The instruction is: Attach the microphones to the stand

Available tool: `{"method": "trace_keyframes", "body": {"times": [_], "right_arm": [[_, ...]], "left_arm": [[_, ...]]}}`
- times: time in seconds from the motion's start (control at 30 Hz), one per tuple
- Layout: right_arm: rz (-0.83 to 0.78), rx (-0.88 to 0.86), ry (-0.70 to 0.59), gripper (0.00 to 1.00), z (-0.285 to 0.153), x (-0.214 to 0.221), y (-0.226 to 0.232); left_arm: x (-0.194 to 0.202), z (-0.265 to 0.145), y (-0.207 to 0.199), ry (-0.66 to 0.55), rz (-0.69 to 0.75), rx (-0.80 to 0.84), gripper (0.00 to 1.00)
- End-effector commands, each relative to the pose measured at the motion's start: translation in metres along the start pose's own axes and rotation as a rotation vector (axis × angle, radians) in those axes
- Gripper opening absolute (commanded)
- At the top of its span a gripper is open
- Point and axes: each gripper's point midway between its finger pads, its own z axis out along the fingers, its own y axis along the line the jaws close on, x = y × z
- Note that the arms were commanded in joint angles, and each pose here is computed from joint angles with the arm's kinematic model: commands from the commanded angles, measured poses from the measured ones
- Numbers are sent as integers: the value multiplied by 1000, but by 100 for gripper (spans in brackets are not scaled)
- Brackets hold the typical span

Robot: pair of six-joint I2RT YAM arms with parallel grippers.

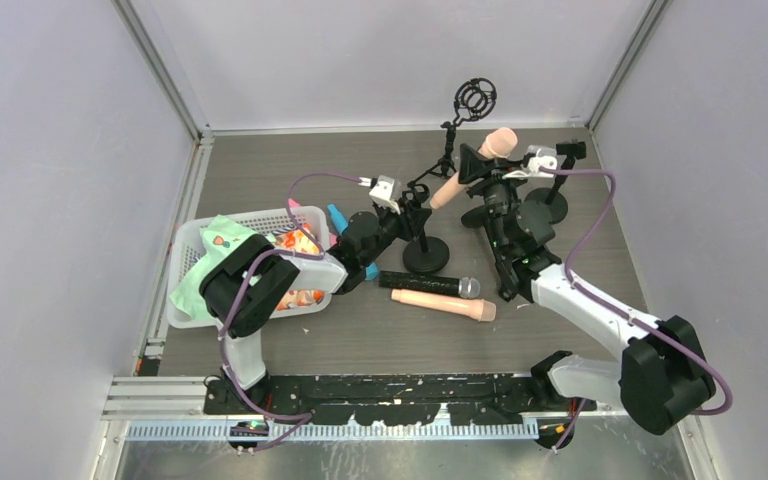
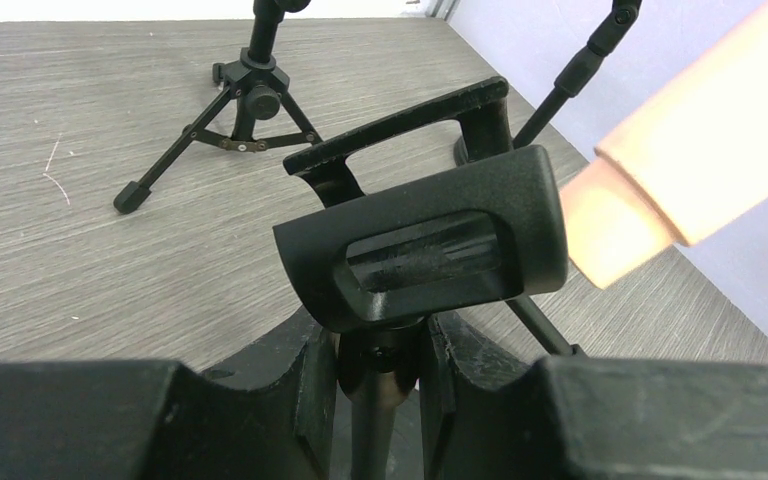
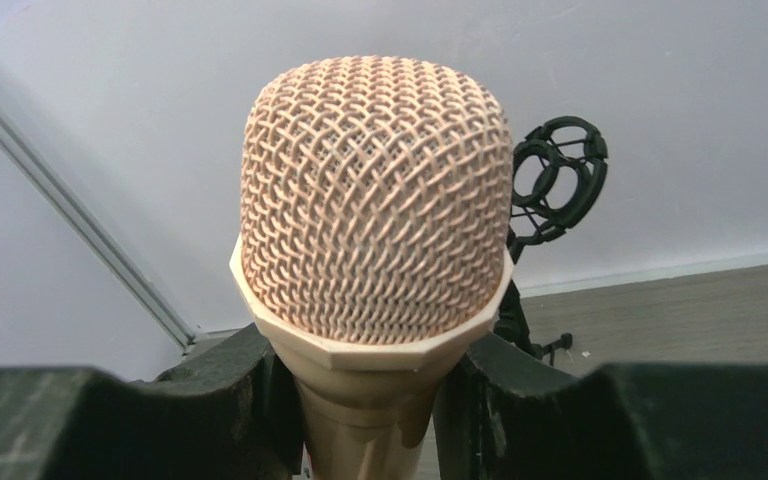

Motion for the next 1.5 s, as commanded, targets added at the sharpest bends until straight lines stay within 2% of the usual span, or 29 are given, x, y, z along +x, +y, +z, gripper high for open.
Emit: {"method": "trace_keyframes", "body": {"times": [0.0, 0.3, 0.9, 1.47], "right_arm": [[32, -111, -194, 1, 13, -61, 32], [41, -169, -201, 1, 21, -65, 48], [58, -187, -108, 1, 26, -15, 46], [-122, -195, 38, 1, -9, 64, 43]], "left_arm": [[-21, 1, -12, -39, -47, 11, 0], [-24, 0, -11, -50, -50, 2, 0], [-28, 5, -17, -55, -49, 31, 0], [-40, 9, -24, -69, -48, 43, 0]]}}
